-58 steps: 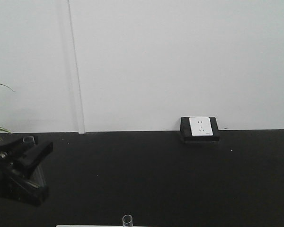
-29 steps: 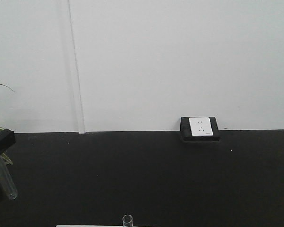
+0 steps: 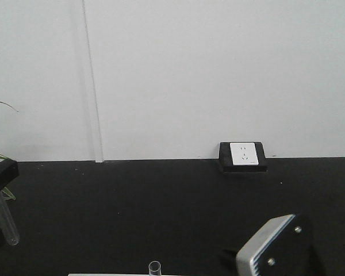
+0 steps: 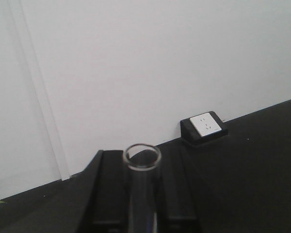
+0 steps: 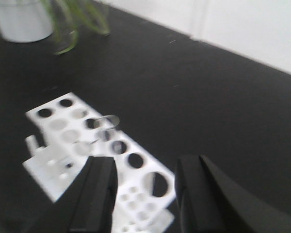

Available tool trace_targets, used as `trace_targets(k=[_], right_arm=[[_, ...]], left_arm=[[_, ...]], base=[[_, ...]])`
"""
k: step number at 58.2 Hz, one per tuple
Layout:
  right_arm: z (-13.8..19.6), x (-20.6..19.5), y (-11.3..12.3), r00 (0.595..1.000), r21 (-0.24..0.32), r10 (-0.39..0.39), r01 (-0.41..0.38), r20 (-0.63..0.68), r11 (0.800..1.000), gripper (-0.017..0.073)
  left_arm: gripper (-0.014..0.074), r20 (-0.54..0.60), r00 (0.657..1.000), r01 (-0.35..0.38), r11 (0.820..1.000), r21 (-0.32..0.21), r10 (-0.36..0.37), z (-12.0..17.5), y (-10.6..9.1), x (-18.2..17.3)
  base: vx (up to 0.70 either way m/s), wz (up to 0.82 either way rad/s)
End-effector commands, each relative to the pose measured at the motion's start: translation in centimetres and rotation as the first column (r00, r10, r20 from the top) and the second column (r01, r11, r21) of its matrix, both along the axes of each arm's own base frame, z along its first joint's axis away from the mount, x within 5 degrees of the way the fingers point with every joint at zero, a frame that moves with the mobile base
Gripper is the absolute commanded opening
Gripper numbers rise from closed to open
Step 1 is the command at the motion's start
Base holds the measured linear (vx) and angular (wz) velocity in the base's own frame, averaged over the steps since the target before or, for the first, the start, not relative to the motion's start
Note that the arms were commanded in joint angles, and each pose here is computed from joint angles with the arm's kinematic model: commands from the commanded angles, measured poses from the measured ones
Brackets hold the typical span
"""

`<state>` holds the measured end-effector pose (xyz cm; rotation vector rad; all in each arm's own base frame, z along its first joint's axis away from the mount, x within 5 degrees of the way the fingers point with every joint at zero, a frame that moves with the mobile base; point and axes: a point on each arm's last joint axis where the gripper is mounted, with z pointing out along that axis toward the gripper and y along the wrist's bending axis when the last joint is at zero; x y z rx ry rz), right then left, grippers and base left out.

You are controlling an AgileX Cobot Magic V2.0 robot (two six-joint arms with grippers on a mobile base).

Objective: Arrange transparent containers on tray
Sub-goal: 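Grasp a clear glass tube in the rack with the right gripper and lift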

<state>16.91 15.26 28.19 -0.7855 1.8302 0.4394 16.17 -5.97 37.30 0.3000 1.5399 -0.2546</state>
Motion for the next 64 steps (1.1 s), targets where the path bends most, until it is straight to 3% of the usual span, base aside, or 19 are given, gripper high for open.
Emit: trace_targets(k=[1, 7, 17, 25, 32, 39, 51, 64], right_arm=[[0.6, 0.1, 1.3, 0.999, 0.019, -0.007, 0.006, 0.036, 1.0, 0.038], [-0.8, -0.1, 3.0, 1.0, -0.014, 0.022, -0.022, 0.005, 1.0, 0.038], [-2.5, 0.3, 4.8, 0.998, -0.01, -0.062, 0.062, 0.005, 0.998, 0.038], [-3.6, 0.2, 6.1, 0.998, -0.024, -0.055, 0.056, 0.01, 0.998, 0.038], [-4.2, 0.6, 6.5, 0.994, 0.01, -0.112, 0.112, 0.016, 0.994, 0.038], [-4.4, 1.5, 6.6, 0.98, 0.081, -0.19, 0.185, 0.057, 0.979, 0.038], [-5.3, 2.0, 7.7, 0.981, 0.145, -0.176, 0.164, 0.079, 0.976, 0.038], [-6.4, 2.7, 8.1, 0.973, 0.15, -0.208, 0.191, 0.103, 0.97, 0.038]], left_arm=[[0.008, 0.113, 0.993, 0.018, 0.998, -0.052, -0.012, 2.1, 0.0, -0.4], [0.0083, 0.113, 0.993, 0.018, 0.998, -0.052, -0.012, 2.1, 0.0, -0.4], [0.0083, 0.113, 0.993, 0.018, 0.998, -0.052, -0.012, 2.1, 0.0, -0.4], [0.0083, 0.113, 0.993, 0.018, 0.998, -0.052, -0.012, 2.1, 0.0, -0.4], [0.0083, 0.113, 0.993, 0.018, 0.998, -0.052, -0.012, 2.1, 0.0, -0.4], [0.0083, 0.113, 0.993, 0.018, 0.998, -0.052, -0.012, 2.1, 0.0, -0.4], [0.0083, 0.111, 0.994, 0.017, 0.999, -0.051, -0.012, 2.0, 0.0, -0.4], [0.0083, 0.111, 0.994, 0.017, 0.999, -0.051, -0.012, 2.0, 0.0, -0.4]], base=[[0.0, 0.0], [0.0, 0.0], [0.0, 0.0], [0.0, 0.0], [0.0, 0.0], [0.0, 0.0], [0.0, 0.0], [0.0, 0.0]])
